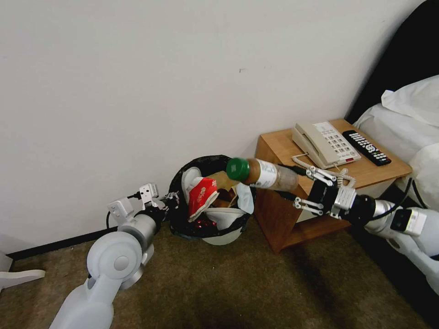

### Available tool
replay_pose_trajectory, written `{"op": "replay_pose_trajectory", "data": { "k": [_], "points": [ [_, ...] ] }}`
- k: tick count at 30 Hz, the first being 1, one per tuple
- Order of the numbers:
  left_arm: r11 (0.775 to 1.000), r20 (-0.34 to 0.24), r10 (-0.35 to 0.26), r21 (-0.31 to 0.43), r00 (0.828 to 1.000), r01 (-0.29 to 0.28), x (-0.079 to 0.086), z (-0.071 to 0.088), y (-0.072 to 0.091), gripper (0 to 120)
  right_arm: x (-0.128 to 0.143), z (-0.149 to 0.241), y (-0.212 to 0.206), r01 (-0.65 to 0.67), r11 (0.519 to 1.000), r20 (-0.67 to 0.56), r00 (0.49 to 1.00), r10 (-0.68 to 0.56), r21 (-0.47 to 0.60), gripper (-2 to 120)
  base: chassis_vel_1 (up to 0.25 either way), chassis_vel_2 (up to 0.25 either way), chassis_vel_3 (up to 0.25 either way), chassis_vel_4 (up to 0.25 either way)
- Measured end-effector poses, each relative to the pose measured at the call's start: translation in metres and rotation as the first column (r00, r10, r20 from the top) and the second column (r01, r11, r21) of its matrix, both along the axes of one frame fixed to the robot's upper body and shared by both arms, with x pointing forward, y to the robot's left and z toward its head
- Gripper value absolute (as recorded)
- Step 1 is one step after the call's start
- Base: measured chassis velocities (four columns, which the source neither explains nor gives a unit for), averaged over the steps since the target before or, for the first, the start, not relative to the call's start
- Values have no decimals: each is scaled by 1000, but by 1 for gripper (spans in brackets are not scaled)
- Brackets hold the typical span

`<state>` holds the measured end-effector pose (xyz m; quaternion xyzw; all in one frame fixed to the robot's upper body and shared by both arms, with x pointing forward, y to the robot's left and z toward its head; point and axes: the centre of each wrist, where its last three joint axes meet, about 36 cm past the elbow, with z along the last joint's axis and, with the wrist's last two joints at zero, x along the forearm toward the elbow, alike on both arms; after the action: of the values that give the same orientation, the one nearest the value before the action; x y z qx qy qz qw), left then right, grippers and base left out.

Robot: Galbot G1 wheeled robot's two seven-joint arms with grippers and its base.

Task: Pick up the trash bin, then pick up the garbage from the floor and place it into the trash bin.

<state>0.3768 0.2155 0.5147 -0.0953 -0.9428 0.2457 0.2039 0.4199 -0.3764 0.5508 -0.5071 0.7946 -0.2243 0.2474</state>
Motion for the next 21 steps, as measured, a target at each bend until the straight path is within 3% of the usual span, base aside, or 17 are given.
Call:
{"op": "replay_pose_trajectory", "data": {
  "k": [7, 16, 21],
  "points": [
    [1000, 2, -30, 8, 1000, 30, 0, 0, -9, 4, 2, 10, 4, -14, 1000, -70, 997, 14, 4, 46, 0, 0, 0, 0],
    [998, 8, -66, 26, 998, 66, -2, 2, -16, 4, 3, -18, 18, -54, 998, -217, 975, 48, -20, 46, 0, 0, 0, 0],
    [996, 12, -81, 32, 997, 80, -2, 3, -19, 4, 1, -23, 21, -68, 997, -238, 969, 60, -23, 46, 0, 0, 0, 0]
  ]
}}
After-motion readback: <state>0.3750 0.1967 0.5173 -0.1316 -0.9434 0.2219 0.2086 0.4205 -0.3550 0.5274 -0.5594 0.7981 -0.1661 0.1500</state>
